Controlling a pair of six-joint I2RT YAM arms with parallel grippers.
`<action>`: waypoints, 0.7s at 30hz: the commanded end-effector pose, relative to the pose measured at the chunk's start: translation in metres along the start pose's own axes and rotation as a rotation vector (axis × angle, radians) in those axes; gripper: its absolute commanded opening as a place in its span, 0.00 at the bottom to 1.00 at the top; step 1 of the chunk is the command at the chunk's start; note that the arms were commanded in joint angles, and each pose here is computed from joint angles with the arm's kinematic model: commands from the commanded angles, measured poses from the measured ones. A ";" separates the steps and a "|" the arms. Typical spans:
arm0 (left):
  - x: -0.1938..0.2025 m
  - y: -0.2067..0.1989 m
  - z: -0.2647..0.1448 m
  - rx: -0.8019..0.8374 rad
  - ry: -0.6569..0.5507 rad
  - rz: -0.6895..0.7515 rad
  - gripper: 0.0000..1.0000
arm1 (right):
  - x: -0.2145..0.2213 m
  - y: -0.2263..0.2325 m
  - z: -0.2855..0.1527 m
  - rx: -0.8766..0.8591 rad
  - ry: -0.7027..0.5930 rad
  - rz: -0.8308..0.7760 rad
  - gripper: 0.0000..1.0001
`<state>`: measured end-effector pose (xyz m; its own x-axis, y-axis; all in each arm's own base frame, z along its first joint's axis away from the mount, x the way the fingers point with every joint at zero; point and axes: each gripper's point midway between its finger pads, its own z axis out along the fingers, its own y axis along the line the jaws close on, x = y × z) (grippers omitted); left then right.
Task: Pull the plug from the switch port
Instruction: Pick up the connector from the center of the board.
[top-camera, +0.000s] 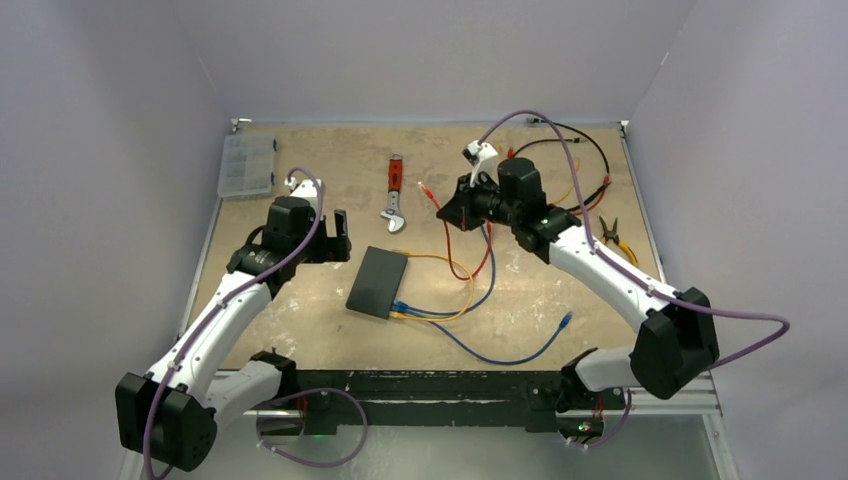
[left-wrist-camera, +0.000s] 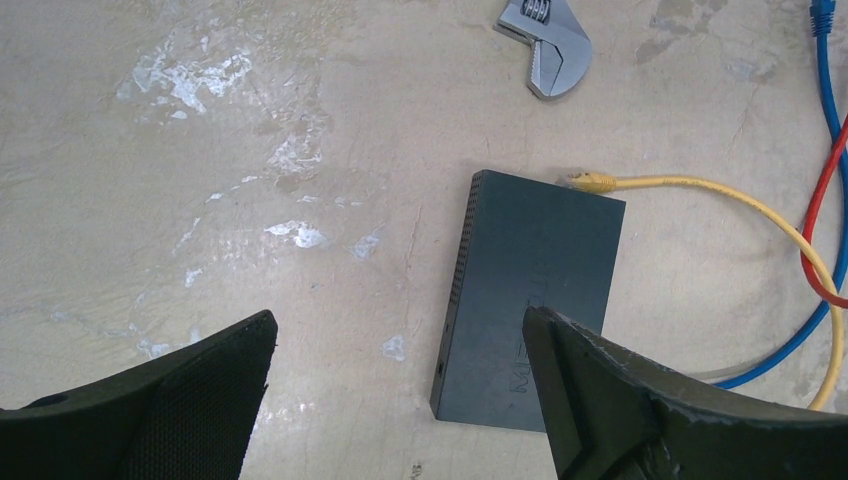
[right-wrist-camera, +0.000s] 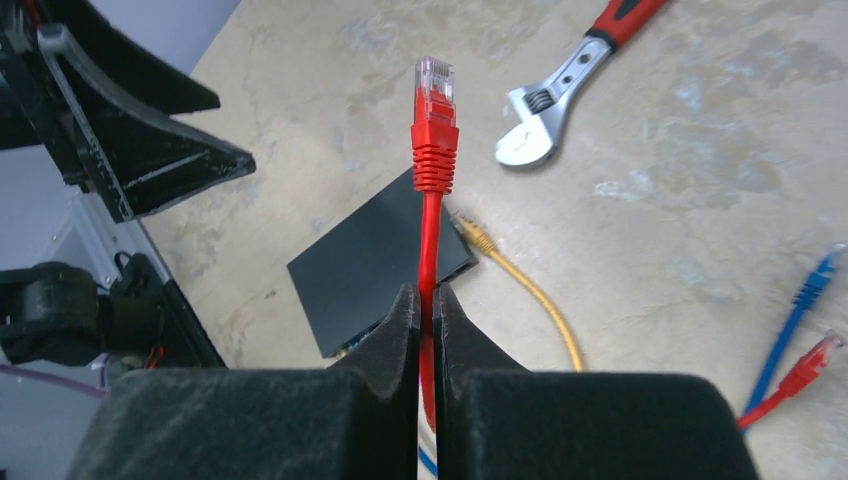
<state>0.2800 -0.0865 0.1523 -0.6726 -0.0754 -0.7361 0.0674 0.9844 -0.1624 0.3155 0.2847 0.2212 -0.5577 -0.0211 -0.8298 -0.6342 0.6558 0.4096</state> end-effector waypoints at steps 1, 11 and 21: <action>-0.006 0.000 0.000 0.006 -0.014 0.012 0.94 | -0.046 -0.009 -0.023 0.048 -0.114 -0.041 0.00; -0.005 0.000 0.001 0.005 -0.006 0.013 0.94 | -0.094 -0.021 -0.067 0.013 -0.236 -0.029 0.00; -0.003 0.000 0.003 0.003 0.000 0.014 0.93 | -0.128 -0.007 -0.107 -0.126 -0.321 -0.024 0.00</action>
<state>0.2804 -0.0871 0.1481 -0.6837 -0.0720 -0.7262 0.0666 0.9848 -0.1604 0.3475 0.2003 0.3101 -0.4483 0.1752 -0.8766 -0.6178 0.6479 0.4455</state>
